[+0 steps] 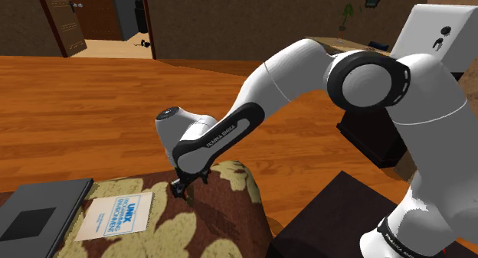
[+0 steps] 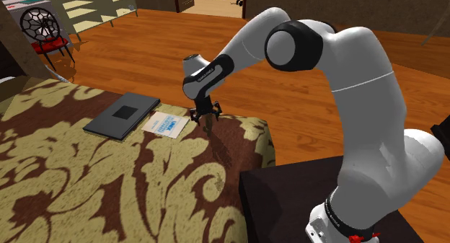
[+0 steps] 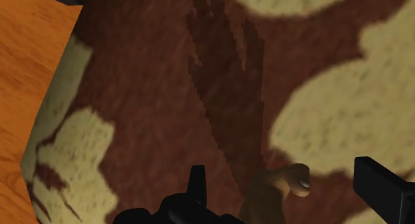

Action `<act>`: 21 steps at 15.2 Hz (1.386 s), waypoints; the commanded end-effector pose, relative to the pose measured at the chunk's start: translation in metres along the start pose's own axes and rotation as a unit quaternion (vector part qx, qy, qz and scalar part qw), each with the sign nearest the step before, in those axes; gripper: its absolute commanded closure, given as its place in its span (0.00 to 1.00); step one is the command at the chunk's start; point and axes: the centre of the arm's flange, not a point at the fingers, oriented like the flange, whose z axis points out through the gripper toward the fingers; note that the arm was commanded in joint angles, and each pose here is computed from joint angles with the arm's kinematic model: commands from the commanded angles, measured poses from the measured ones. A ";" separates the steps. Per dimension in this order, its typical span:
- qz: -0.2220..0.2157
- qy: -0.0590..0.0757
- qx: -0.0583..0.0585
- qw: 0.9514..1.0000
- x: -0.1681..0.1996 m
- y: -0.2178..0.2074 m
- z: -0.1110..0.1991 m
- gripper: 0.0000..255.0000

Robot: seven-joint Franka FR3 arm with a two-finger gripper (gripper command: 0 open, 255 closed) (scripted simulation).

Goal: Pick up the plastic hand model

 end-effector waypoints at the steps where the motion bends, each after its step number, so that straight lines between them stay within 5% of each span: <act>1: -0.003 0.003 -0.001 1.000 0.014 -0.020 0.017 0.00; 11: -0.003 0.003 -0.001 1.000 0.022 -0.029 0.059 0.00; 12: -0.003 0.003 -0.001 1.000 0.022 -0.029 0.059 1.00; 21: -0.003 0.003 -0.001 1.000 0.022 -0.029 0.059 1.00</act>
